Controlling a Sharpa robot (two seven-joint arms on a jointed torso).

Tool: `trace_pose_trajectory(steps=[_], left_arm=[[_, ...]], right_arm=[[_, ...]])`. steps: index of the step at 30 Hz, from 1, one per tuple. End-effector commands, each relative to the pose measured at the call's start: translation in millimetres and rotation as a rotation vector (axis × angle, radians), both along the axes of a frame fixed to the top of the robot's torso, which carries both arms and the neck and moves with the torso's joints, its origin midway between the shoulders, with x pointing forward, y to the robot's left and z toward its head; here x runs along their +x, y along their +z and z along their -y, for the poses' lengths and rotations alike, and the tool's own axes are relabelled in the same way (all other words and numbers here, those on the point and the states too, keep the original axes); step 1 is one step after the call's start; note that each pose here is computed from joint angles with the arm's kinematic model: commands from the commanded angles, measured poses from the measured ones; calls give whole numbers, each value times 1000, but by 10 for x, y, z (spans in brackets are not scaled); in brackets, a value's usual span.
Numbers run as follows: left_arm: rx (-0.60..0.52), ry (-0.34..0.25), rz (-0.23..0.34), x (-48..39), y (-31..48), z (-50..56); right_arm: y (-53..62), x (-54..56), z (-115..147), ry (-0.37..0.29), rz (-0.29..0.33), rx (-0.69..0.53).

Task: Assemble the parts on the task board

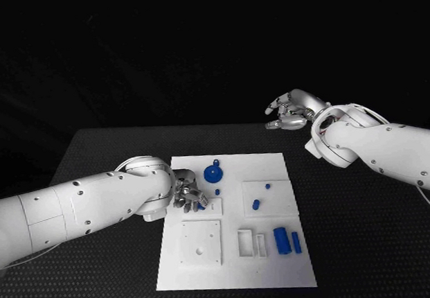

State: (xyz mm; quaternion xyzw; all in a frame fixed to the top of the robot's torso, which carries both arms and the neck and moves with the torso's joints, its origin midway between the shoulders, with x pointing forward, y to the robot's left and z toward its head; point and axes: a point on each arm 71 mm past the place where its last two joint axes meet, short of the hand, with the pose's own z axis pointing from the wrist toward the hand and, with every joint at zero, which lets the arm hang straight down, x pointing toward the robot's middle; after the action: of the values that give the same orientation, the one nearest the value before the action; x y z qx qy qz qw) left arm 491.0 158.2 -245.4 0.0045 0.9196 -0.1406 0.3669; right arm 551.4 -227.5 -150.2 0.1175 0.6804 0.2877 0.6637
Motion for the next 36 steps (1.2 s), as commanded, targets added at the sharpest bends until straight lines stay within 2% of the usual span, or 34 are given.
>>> trace_pose_trajectory(steps=[1, 8, 24, 36], left_arm=[[24, -8, -6, 1, -23, -27], [26, 1, -3, 15, -24, -50], [24, -18, -9, 7, -25, 21], [50, -57, -23, 3, -48, 123]], right_arm=[[-1, -3, -12, 13, -4, -3], [-1, -5, -16, 14, -4, -2], [-3, -5, -18, 16, -7, -3], [-3, -5, -31, 18, -6, -2]])
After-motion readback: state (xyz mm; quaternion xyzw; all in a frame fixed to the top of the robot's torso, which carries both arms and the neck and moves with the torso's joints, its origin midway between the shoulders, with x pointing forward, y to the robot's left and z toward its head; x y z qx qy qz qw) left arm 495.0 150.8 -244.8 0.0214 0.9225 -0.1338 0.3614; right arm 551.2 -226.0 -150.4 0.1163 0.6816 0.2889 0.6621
